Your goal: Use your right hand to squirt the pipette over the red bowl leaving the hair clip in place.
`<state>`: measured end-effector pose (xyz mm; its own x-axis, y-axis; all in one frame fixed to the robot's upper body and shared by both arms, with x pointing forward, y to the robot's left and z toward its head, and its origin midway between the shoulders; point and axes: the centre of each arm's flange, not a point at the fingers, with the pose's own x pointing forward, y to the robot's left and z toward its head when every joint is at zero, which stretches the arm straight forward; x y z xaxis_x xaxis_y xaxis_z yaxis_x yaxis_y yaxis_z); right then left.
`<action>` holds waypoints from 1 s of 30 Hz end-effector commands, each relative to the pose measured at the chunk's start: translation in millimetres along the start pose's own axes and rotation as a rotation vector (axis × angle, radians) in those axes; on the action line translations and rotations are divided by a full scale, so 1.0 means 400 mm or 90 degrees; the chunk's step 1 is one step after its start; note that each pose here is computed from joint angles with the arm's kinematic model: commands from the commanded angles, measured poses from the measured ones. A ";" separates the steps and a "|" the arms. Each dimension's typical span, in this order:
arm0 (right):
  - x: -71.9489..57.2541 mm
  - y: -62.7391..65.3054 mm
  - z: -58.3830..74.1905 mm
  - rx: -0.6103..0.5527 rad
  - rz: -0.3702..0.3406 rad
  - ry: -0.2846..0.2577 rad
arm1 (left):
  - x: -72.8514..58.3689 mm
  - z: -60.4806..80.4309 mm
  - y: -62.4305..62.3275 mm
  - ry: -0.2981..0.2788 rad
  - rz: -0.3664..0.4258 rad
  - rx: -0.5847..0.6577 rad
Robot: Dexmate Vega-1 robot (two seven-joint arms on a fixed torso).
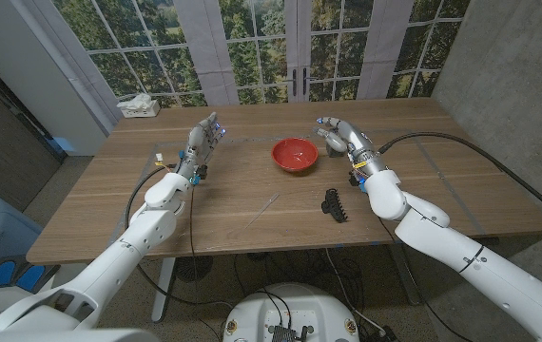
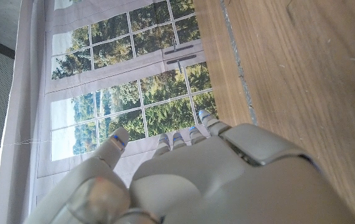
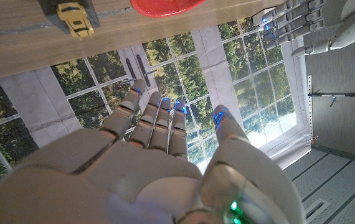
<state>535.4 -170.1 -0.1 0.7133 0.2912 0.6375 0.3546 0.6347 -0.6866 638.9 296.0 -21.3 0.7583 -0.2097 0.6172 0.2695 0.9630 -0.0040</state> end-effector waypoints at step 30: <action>-0.007 0.051 0.090 -0.120 0.103 -0.019 | 0.003 0.004 -0.007 -0.003 -0.011 -0.002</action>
<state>522.3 -141.7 -0.7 0.7413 0.3795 0.5536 0.3491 0.4864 -0.8010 637.3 293.7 -20.0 0.7518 -0.2255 0.6197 0.2826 0.9592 0.0062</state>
